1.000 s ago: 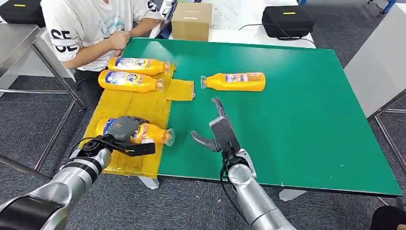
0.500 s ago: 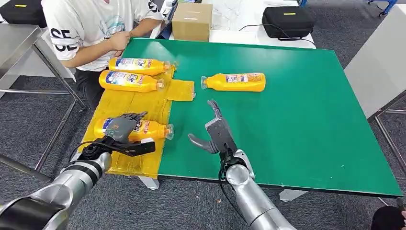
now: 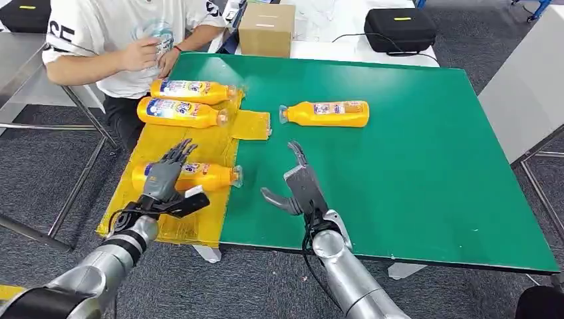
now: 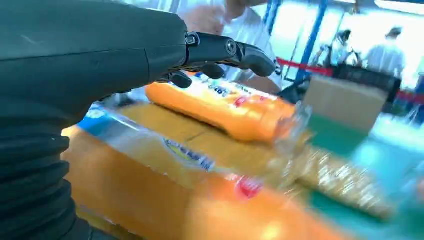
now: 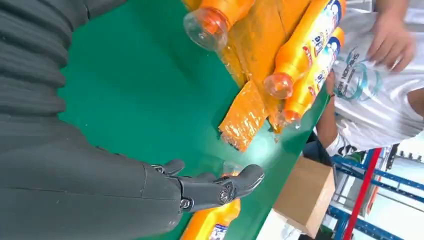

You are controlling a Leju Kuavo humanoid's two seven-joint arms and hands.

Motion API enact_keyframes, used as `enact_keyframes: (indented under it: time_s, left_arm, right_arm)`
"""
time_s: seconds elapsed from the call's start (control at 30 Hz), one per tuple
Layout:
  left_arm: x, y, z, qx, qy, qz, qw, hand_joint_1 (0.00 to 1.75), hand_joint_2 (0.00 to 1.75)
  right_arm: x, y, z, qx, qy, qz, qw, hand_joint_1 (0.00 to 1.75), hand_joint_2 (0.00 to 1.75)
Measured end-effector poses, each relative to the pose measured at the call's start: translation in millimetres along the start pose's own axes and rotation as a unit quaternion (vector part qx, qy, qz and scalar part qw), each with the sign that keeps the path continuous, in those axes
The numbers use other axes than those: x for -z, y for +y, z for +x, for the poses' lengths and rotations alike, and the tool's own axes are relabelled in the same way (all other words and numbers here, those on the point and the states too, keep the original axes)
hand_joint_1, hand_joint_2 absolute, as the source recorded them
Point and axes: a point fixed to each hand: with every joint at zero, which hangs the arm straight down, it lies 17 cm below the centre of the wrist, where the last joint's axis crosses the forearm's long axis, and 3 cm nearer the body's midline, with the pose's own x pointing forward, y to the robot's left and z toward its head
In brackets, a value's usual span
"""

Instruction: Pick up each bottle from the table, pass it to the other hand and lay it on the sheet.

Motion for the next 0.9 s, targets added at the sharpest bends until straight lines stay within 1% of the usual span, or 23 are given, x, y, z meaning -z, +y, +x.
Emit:
enact_keyframes:
  time_s: [0.13, 0.2, 0.23, 0.3, 0.37, 0.4, 0.5, 0.6, 0.8, 0.9]
  left_arm:
    - [6.3, 19.0, 11.7, -0.123, 0.024, 0.067, 0.990, 0.00, 1.75]
    - [9.3, 30.5, 19.7, -0.197, 0.027, 0.097, 0.975, 0.00, 1.75]
    - [11.7, 37.2, 24.3, -0.218, 0.024, 0.111, 0.969, 0.00, 1.75]
    - [14.5, 42.3, 34.4, -0.256, 0.015, 0.119, 0.959, 0.00, 1.75]
    - [15.6, 47.8, 41.8, -0.306, 0.009, 0.129, 0.943, 0.00, 1.75]
    - [16.2, 49.0, 45.2, -0.315, 0.007, 0.132, 0.940, 0.00, 1.75]
    - [18.7, 48.4, 55.6, -0.354, -0.001, 0.132, 0.926, 0.00, 1.75]
    - [21.2, 33.9, 70.0, -0.405, 0.005, 0.114, 0.907, 0.00, 1.75]
    - [23.8, 3.7, 93.1, -0.447, 0.032, 0.081, 0.890, 0.00, 1.75]
    - [25.0, -10.0, 109.4, -0.475, 0.044, 0.073, 0.876, 0.00, 1.75]
  right_arm:
    - [-5.8, 0.0, -7.3, -0.002, 0.008, -0.003, 1.000, 0.00, 1.75]
    - [-9.2, -2.0, -10.5, -0.004, 0.011, -0.009, 1.000, 0.00, 1.75]
    - [-10.5, -3.1, -11.7, -0.005, 0.012, -0.010, 1.000, 0.00, 1.75]
    - [-12.7, -4.4, -13.5, -0.007, 0.014, -0.013, 1.000, 0.00, 1.75]
    - [-14.8, -6.3, -13.9, -0.009, 0.015, -0.017, 1.000, 0.00, 1.75]
    - [-15.7, -6.9, -14.8, -0.009, 0.017, -0.018, 1.000, 0.00, 1.75]
    - [-17.8, -9.3, -15.9, -0.015, 0.019, -0.023, 0.999, 0.00, 1.75]
    - [-18.9, -11.6, -14.5, -0.021, 0.020, -0.029, 0.999, 0.00, 1.75]
    - [-20.2, -13.9, -12.3, -0.031, 0.020, -0.034, 0.999, 0.00, 1.75]
    - [-21.3, -15.6, -12.2, -0.036, 0.020, -0.039, 0.998, 0.00, 1.75]
